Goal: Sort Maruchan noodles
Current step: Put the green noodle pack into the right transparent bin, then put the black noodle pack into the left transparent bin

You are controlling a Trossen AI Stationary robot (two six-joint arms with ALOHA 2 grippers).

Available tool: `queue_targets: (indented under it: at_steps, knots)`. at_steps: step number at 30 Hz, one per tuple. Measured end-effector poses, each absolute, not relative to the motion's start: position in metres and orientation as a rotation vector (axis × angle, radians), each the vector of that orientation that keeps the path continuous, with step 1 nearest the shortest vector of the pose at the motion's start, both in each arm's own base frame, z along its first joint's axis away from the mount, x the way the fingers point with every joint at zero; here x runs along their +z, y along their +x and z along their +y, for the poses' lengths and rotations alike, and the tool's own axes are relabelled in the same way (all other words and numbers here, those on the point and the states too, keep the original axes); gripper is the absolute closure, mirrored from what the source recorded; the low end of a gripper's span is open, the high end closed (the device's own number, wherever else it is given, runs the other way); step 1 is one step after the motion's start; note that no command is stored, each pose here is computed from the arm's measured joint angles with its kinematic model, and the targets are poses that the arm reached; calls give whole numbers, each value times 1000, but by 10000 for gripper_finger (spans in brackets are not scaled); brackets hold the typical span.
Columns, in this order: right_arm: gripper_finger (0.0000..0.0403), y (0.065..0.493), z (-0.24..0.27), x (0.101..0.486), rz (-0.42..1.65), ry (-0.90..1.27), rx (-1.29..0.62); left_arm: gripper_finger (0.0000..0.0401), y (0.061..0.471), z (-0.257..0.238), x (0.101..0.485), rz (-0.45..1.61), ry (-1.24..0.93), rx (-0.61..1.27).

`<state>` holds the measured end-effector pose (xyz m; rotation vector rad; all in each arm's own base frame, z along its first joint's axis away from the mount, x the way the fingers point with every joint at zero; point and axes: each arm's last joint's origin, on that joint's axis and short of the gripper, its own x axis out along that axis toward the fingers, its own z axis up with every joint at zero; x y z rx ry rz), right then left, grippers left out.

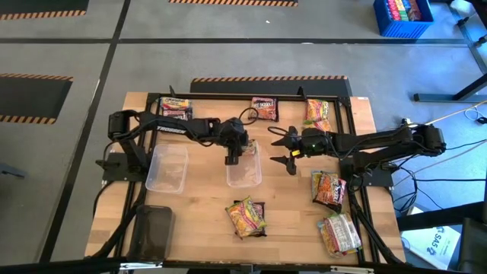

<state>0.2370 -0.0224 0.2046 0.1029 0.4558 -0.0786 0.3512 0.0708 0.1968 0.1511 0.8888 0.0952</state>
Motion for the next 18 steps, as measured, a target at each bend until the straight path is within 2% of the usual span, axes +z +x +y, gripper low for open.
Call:
queue_targets:
  at_steps: [6,15,18]
  knots:
    - [134,237,-22,205,455,103,-78,183,344,70,207,894,169,138]
    - [134,237,-22,205,454,106,-81,183,332,66,242,790,159,178]
    - [134,237,-22,205,456,114,-83,183,321,58,252,813,141,169]
